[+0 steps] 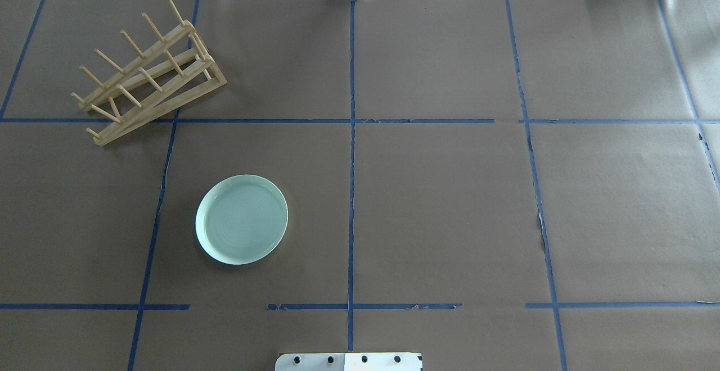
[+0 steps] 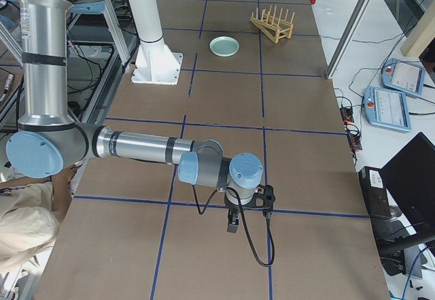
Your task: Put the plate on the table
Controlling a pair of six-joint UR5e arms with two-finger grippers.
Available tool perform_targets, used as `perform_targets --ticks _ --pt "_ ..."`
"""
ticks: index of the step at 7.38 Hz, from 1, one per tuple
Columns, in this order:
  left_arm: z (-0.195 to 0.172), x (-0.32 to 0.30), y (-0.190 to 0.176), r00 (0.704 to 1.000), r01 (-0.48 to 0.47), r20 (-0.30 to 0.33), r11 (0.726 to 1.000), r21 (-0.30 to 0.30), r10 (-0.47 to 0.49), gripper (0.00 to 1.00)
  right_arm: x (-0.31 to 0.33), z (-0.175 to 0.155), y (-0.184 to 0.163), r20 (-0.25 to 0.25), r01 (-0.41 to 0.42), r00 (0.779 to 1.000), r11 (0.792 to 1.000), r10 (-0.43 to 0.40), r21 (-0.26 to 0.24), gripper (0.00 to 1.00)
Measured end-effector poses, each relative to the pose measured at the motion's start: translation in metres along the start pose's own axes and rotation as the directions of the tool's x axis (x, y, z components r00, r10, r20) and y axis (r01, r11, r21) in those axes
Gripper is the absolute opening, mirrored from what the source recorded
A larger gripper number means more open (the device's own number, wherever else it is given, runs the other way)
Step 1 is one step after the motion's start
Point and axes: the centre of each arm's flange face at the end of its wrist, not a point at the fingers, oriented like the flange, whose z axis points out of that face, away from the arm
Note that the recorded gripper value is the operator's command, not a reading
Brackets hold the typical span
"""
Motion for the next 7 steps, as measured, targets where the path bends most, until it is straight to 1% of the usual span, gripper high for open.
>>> perform_targets --ticks 1,2,3,4,7 --pt "0.008 -0.083 0.022 1.0 0.008 0.024 0.999 -0.037 -0.008 1.0 0.0 0.0 0.0 0.0 -0.001 1.0 1.0 0.001 -0.001 1.0" --pt "0.029 -0.144 0.051 0.998 0.065 0.014 0.993 -0.095 -0.064 1.0 0.0 0.0 0.0 0.0 -0.001 1.0 1.0 0.001 -0.001 1.0" --pt "0.041 -0.179 0.072 0.995 0.102 -0.005 0.987 -0.121 -0.103 1.0 0.0 0.0 0.0 0.0 -0.001 1.0 1.0 0.001 -0.001 1.0" --pt "0.044 -0.192 0.082 0.992 0.118 -0.019 0.985 -0.125 -0.121 1.0 0.0 0.0 0.0 0.0 -0.001 1.0 1.0 0.001 -0.001 1.0" --pt "0.045 -0.195 0.087 0.987 0.138 -0.058 0.981 -0.136 -0.147 1.0 0.0 0.0 0.0 0.0 -0.001 1.0 1.0 0.001 -0.001 1.0"
